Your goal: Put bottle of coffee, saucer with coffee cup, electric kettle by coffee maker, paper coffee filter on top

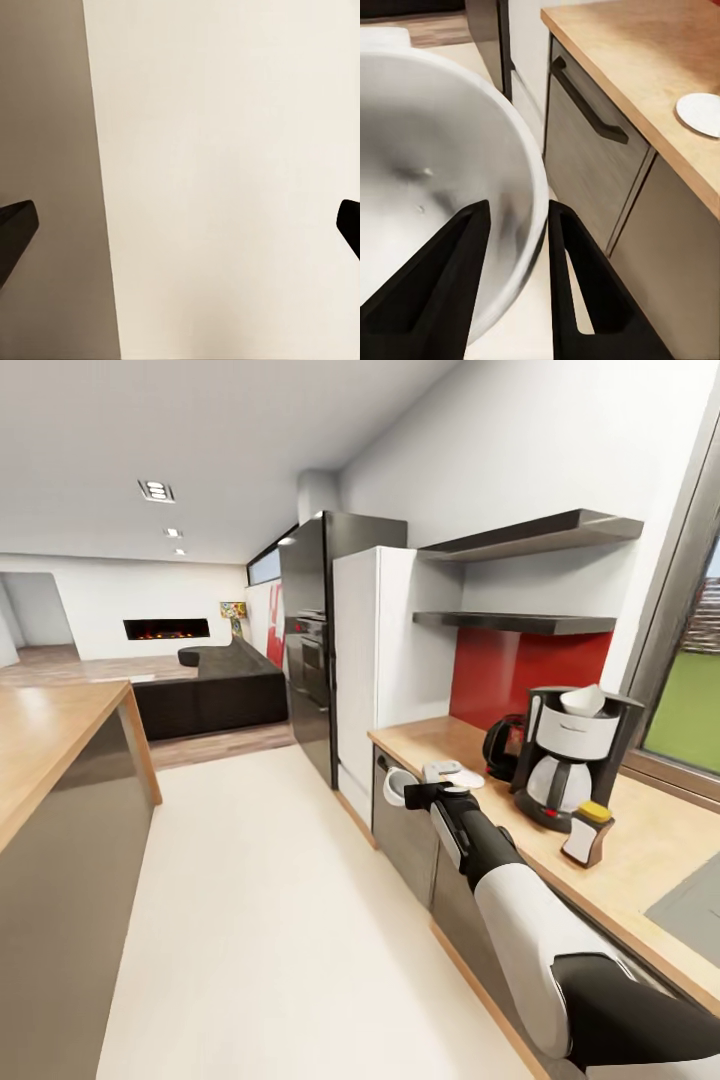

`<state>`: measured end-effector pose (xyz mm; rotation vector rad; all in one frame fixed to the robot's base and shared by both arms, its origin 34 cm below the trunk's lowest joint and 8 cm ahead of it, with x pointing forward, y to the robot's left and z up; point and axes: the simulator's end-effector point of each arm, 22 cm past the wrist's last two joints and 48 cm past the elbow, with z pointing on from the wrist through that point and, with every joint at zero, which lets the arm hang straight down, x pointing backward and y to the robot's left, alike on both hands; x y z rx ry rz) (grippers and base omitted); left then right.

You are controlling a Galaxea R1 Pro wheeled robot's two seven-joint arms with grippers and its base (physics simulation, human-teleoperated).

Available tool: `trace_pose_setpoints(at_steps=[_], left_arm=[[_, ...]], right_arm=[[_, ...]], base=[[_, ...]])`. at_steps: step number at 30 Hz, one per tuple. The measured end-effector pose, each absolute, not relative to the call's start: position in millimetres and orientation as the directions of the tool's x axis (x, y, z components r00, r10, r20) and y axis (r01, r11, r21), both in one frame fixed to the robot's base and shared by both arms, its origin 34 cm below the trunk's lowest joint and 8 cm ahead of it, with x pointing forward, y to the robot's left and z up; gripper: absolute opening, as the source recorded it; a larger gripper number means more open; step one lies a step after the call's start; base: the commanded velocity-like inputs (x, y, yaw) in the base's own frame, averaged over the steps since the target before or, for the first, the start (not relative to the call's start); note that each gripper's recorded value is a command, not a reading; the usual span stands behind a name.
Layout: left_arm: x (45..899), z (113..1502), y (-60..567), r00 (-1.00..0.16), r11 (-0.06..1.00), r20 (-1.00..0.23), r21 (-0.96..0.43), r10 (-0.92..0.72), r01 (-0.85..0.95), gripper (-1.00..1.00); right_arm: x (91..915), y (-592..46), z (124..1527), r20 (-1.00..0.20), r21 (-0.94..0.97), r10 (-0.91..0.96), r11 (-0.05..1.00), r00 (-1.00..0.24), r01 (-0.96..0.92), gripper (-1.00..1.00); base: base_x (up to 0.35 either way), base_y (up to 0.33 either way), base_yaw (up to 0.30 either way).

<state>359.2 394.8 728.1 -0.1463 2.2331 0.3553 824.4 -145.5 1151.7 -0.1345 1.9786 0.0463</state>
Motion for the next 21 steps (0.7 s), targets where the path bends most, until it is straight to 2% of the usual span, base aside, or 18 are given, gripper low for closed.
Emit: trace_pose_setpoints(at_steps=[7,21], left_arm=[[359.2,728.1,394.7,-0.634,0.953,-0.773,0.204,0.016,-0.224,1.00],[359.1,728.0,394.6,-0.634,0.953,-0.773,0.204,0.016,-0.224,1.00]], right_arm=[[824.5,-145.7,1151.9,-0.916,-0.030,-0.074,0.993,-0.394,-0.115,-1.00],[824.4,-145.9,1151.7,-0.916,-0.030,-0.073,0.993,-0.395,-0.115,-1.00]], base=[[0.302,0.178,0.000],[0.333,0.013,0.000]])
